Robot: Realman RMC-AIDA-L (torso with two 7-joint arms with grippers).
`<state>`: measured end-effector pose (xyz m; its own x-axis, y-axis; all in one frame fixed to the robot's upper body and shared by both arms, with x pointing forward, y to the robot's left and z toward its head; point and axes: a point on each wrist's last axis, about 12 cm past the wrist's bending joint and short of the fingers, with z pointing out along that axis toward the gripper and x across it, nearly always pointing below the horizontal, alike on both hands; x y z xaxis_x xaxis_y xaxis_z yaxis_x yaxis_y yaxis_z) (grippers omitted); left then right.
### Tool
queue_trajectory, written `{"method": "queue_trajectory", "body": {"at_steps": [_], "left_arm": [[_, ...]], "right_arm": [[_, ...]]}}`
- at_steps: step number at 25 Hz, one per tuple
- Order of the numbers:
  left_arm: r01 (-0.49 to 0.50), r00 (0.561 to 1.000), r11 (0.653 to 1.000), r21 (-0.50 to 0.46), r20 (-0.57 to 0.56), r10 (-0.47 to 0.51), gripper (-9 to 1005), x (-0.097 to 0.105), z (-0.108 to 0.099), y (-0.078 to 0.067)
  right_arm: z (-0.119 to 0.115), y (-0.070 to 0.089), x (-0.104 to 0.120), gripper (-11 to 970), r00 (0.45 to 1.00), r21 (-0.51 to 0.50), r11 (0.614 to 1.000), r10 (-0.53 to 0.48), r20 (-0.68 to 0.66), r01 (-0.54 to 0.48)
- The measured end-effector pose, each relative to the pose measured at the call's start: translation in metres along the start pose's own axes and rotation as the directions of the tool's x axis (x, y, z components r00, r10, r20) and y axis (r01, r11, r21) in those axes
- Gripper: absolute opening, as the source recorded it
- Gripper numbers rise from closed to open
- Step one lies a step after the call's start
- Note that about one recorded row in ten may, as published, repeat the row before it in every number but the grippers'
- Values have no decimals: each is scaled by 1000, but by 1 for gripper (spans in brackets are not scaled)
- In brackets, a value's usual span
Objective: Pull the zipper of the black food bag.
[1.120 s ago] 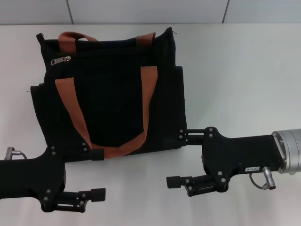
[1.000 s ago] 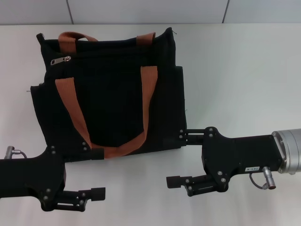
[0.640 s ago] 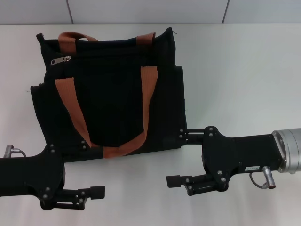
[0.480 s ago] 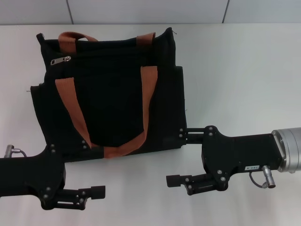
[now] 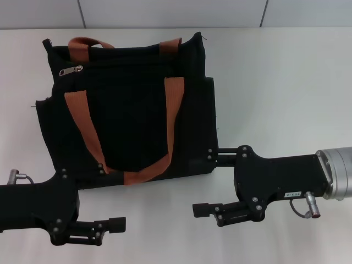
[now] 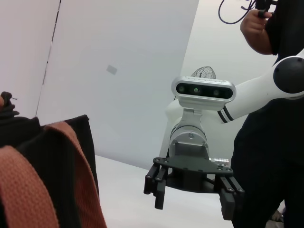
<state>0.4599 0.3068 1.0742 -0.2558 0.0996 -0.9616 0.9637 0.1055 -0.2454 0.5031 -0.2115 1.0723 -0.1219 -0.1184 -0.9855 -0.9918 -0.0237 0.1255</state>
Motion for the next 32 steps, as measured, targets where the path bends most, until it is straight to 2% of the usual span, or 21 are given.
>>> {"method": "queue_trajectory", "body": {"at_steps": [10, 15, 16, 19, 24, 25, 26, 28, 31, 32], "left_arm": [[-2, 1000, 1000, 1, 2, 2, 758, 0, 0, 0], [-26, 998, 1000, 8, 57, 25, 749, -7, 0, -1], [-59, 991, 998, -18, 122, 61, 747, -13, 3, 2], [-96, 976, 994, -60, 192, 106, 741, -20, 6, 5], [-169, 897, 956, -239, 366, 250, 732, -33, 0, 9], [-169, 897, 956, -239, 366, 250, 730, -33, 0, 9], [-173, 873, 940, -296, 396, 285, 728, -37, -6, 11], [-163, 858, 911, -379, 402, 321, 725, -42, -22, 16], [-163, 858, 911, -379, 402, 321, 719, -42, -22, 16], [-147, 878, 882, -447, 352, 325, 717, -43, -38, 23]], "right_arm": [[1, -1, -1, 762, 1000, -2, 1000, -2, 0, 2], [1, -1, -1, 762, 1000, 1, 1000, -2, 4, 2], [1, -1, -1, 762, 1000, 1, 1000, -1, 4, 1], [0, 0, 0, 761, 1000, 3, 1000, 3, 5, -3], [-1, 1, 2, 762, 1000, 11, 1000, 5, 7, -6], [-1, 1, 2, 762, 1000, 11, 1000, 3, 8, -3], [-1, 1, 2, 762, 1000, 10, 1000, 1, 8, -1], [-1, 2, 2, 762, 1000, 7, 1000, -1, 10, 0], [-1, 2, 1, 762, 1000, 6, 1000, -1, 12, 1], [-1, 2, 1, 762, 1000, 7, 1000, -2, 12, 2]]}}
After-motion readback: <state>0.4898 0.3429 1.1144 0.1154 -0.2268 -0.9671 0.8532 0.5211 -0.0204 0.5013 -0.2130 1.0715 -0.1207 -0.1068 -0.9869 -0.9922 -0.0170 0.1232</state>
